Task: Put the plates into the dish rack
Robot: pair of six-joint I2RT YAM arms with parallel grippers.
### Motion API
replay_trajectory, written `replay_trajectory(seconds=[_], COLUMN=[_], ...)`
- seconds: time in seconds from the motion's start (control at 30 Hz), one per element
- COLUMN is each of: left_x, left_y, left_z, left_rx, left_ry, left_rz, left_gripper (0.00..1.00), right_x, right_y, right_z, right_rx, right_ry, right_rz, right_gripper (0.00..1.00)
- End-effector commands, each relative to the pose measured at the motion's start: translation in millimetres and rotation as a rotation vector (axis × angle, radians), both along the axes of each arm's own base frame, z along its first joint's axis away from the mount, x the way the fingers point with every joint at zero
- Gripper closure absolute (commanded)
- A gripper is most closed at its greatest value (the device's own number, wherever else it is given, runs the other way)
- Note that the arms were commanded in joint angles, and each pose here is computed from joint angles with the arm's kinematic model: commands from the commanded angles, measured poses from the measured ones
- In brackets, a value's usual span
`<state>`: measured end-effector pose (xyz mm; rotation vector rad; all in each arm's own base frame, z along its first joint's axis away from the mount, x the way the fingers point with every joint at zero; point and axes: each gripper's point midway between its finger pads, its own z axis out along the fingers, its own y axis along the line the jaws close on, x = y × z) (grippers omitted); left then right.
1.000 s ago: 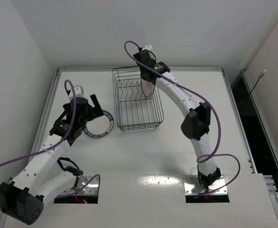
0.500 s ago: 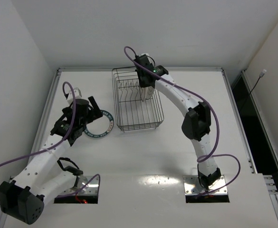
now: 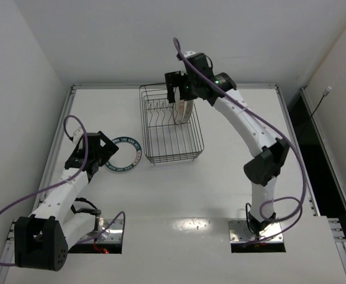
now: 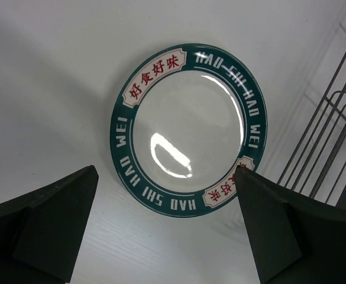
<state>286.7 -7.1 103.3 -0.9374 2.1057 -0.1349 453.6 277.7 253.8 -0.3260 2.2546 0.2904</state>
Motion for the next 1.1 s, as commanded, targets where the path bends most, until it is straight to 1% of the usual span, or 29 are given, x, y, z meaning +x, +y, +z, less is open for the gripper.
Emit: replay_trajectory(seconds=[0.0, 0.03, 0.07, 0.1, 0.17, 0.2, 0.23, 0.27, 0.3, 0.4, 0.43, 0.47, 0.5, 0.53, 0.6, 0.63, 0.67, 0.73, 0.77, 0.83, 0.87, 0.9, 0.97, 1.0, 1.03, 1.07], left_x=[17.1, 20.1, 15.6, 18.0, 7.6, 10.2, 8.8, 1.2, 3.3, 1.7, 3.8, 3.5, 11.3, 13.6, 17.9, 19.5, 19.5, 19.2, 21.1, 25.7, 30.9, 34.6, 38.5, 41.9, 52.9, 51.7], left_y=[-15.7, -20.5, -17.2, -16.8, -15.1, -16.7, -16.3, -17.0, -14.8, -13.5, -13.6, -17.3, -19.8, -23.3, -23.3, -23.2, -23.2, -23.1, -23.0, -22.2, -20.3, -17.1, -14.8, -10.8, -6.7, -1.2], left_z=[-2.8, -4.9, -18.4, -19.2, -43.3, -43.1, -47.1, -61.1, -63.4, -77.8, -78.7, -82.5, -81.7, -78.5, -75.7, -74.1, -74.0, -74.4, -67.9, -58.4, -45.8, -36.9, -21.5, -10.9, 18.5, 23.8], left_rx=[-0.176, -0.217, -0.25, -0.273, -0.327, -0.372, -0.392, -0.403, -0.427, -0.428, -0.438, -0.453, -0.465, -0.48, -0.493, -0.493, -0.493, -0.485, -0.484, -0.467, -0.46, -0.459, -0.435, -0.425, -0.405, -0.383], left_ry=[-0.074, -0.086, -0.063, -0.084, -0.04, -0.066, -0.072, -0.048, -0.06, -0.047, -0.051, -0.044, -0.066, -0.087, -0.115, -0.125, -0.125, -0.124, -0.146, -0.165, -0.192, -0.212, -0.227, -0.246, -0.308, -0.293], left_rz=[0.013, 0.001, 0.039, 0.047, 0.079, 0.095, 0.107, 0.123, 0.145, 0.162, 0.172, 0.158, 0.14, 0.118, 0.123, 0.121, 0.12, 0.113, 0.108, 0.088, 0.088, 0.093, 0.082, 0.082, 0.077, 0.086], left_gripper=[0.0, 0.0, 0.0, 0.0, 0.0, 0.0, 0.0, 0.0, 0.0, 0.04, 0.07, 0.11, 0.16, 0.27, 0.41, 0.46, 0.56, 0.65, 0.76, 0.89, 0.99, 1.0, 1.0, 1.0, 1.0, 1.0], right_x=[-15.8, -15.2, -18.4, -19.7, -23.6, -25.9, -26.4, -27.7, -29.5, -35.6, -37.5, -39.9, -40.9, -43.2, -43.9, -44.5, -47.0, -48.2, -49.8, -50.8, -48.6, -51.9, -53.7, -54.6, -55.5, -58.7], right_y=[-1.0, -4.8, -8.2, -6.5, -15.7, -14.9, -19.0, -25.4, -26.4, -40.8, -46.6, -52.6, -54.9, -56.0, -64.4, -70.0, -71.2, -75.5, -73.9, -77.6, -79.8, -78.6, -75.6, -72.0, -72.7, -64.1], right_z=[73.0, 71.3, 76.4, 76.6, 75.6, 77.4, 82.7, 82.0, 79.7, 81.8, 81.1, 84.0, 88.0, 86.6, 77.3, 79.0, 75.7, 72.5, 67.9, 68.3, 66.5, 71.3, 64.8, 73.2, 69.2, 69.7], right_rx=[0.131, 0.131, 0.145, 0.151, 0.152, 0.156, 0.168, 0.158, 0.152, 0.143, 0.139, 0.14, 0.139, 0.137, 0.12, 0.121, 0.118, 0.12, 0.122, 0.128, 0.134, 0.145, 0.165, 0.187, 0.197, 0.229], right_ry=[-0.121, -0.111, -0.108, -0.104, -0.078, -0.073, -0.079, -0.076, -0.065, -0.064, -0.056, -0.061, -0.072, -0.068, -0.045, -0.048, -0.04, -0.028, -0.014, -0.012, -0.009, -0.016, 0.008, -0.015, 0.002, 0.01], right_rz=[0.073, 0.071, 0.08, 0.09, 0.101, 0.11, 0.111, 0.107, 0.106, 0.091, 0.081, 0.073, 0.066, 0.065, 0.044, 0.034, 0.033, 0.03, 0.039, 0.037, 0.035, 0.046, 0.071, 0.091, 0.1, 0.145], right_gripper=[0.0, 0.0, 0.0, 0.0, 0.0, 0.0, 0.0, 0.0, 0.0, 0.0, 0.0, 0.0, 0.0, 0.0, 0.0, 0.0, 0.0, 0.0, 0.0, 0.0, 0.0, 0.0, 0.01, 0.03, 0.03, 0.04])
